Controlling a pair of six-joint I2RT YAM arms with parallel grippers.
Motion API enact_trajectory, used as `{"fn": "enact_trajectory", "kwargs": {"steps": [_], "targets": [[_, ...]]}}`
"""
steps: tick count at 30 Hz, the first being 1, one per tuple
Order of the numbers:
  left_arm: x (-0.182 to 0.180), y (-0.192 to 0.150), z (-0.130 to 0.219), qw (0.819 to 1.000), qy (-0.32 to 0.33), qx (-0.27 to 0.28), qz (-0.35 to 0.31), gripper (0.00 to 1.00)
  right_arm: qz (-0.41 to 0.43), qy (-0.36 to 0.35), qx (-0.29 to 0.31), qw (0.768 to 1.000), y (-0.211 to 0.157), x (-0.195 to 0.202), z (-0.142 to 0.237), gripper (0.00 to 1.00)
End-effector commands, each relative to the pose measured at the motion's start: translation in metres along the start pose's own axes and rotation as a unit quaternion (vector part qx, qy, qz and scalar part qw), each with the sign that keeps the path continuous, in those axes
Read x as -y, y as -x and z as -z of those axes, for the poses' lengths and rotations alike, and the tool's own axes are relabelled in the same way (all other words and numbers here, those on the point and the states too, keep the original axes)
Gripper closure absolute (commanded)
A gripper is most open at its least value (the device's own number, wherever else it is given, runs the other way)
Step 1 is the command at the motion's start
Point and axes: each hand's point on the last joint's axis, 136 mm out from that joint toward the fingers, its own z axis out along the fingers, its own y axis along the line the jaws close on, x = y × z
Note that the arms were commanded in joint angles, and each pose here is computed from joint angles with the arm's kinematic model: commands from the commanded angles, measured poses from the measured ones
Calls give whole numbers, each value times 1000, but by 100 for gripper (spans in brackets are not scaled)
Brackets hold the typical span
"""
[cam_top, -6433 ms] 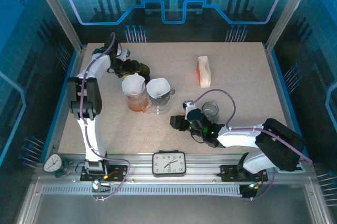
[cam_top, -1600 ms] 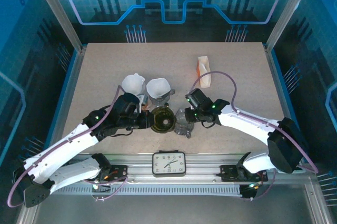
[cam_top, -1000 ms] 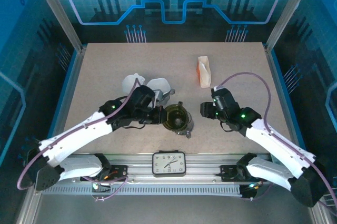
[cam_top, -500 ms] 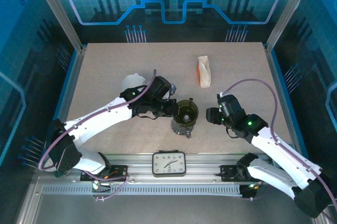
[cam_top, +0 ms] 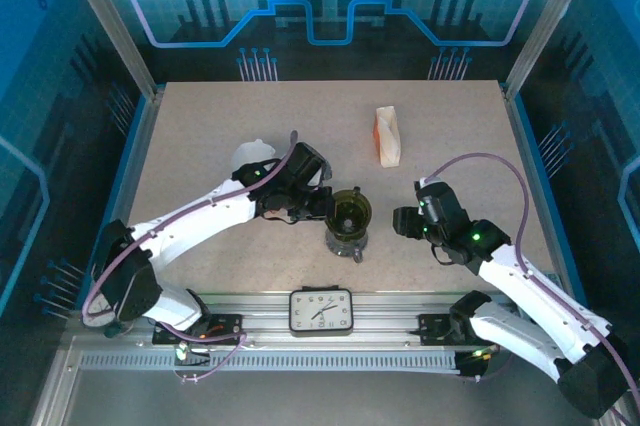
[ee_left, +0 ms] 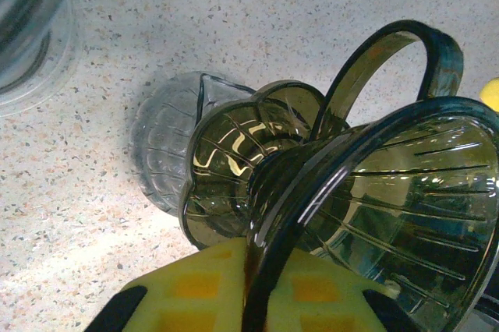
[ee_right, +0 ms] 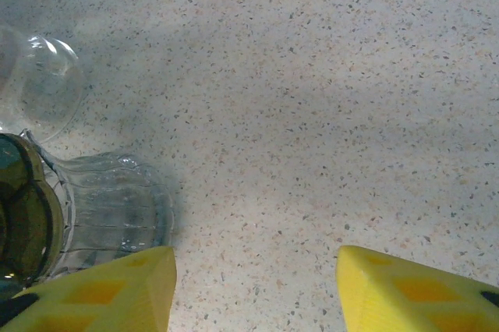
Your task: Place the coffee filter in the dripper
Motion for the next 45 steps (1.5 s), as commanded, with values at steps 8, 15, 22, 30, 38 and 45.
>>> {"fn": "enact_trajectory", "kwargs": {"steps": [8, 15, 22, 30, 38, 45], "targets": [[1, 5, 0, 1000, -2, 1, -3, 72, -2, 1, 2, 1000, -2, 5, 1, 38], [12, 11, 16, 999, -22, 23, -9, 43, -8, 6, 1, 1000, -2, 3, 1, 33], [43, 21, 51, 994, -91, 63, -17, 22, -12, 13, 1, 1000, 2, 0, 0, 33], [64, 33, 111, 972, -160, 164, -53, 1, -17, 13, 26, 999, 36, -9, 1, 33], [46, 26, 142, 953, -150, 241, -112, 1, -21, -5, 57, 998, 102, -18, -21, 36], [11, 12, 152, 935, -129, 308, -124, 1, -7, -58, 40, 998, 155, -9, -67, 46]]}}
